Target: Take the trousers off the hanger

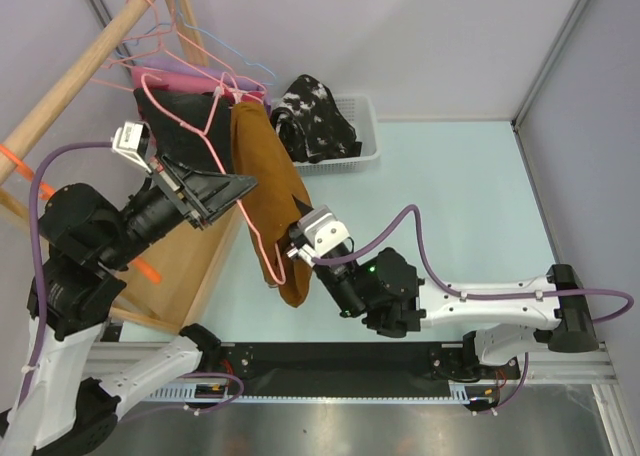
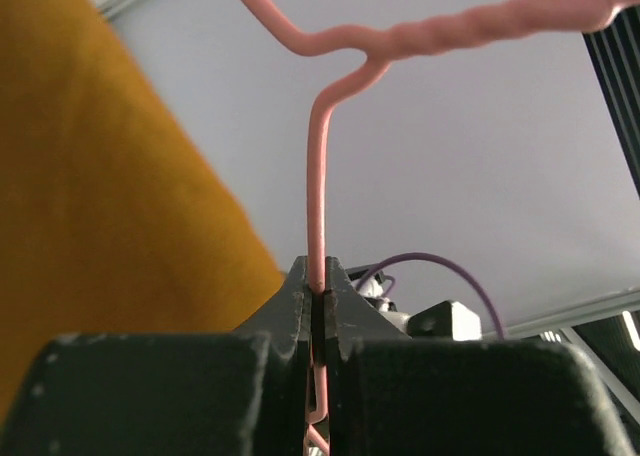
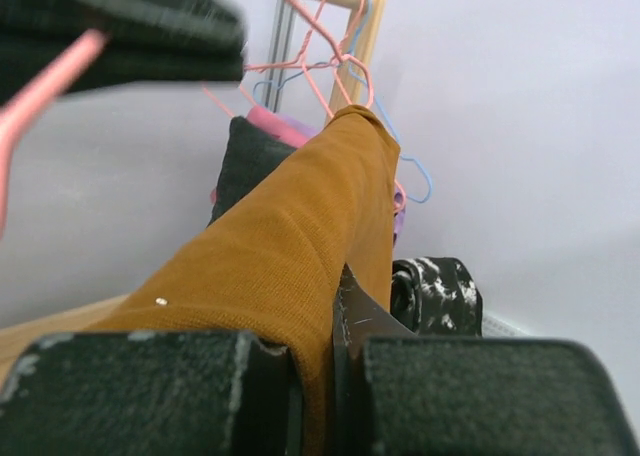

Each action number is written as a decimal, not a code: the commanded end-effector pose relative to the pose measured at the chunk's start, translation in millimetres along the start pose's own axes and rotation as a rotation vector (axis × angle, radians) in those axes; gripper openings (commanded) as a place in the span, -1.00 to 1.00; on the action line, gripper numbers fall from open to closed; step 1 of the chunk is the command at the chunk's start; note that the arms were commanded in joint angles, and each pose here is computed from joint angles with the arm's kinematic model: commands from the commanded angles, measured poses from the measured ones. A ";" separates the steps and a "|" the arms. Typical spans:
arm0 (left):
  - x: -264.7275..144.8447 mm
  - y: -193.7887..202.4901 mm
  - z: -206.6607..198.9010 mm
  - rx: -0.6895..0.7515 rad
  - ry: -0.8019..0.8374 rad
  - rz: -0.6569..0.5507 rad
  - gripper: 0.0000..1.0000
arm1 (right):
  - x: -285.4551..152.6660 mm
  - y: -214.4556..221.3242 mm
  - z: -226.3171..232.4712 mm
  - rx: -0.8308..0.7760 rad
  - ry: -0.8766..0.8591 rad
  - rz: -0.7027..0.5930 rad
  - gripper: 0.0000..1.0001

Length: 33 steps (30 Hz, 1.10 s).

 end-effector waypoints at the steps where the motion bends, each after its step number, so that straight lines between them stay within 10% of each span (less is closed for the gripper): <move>1: 0.7 -6.6 7.5 0.102 0.000 -0.067 -0.99 | 9.2 -69.6 -59.1 0.206 0.154 -0.143 -1.00; 16: 12.8 -4.8 79.5 0.117 -0.197 -0.103 -0.99 | -11.3 -108.9 -119.6 0.338 0.177 -0.197 -1.00; 33: -1.9 4.4 145.9 0.232 -0.395 -0.075 -0.99 | 32.8 -113.8 -177.1 0.143 0.311 -0.170 -1.00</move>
Point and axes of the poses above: each gripper's point midway between its finger pads, its own x axis out along the fingers, its own z axis along the line the jaws close on, y = z × x, the point moved 7 cm from there along -x, back along the fingers, and after that the axes turned 11 degrees about -x, right-handed, at the moved point
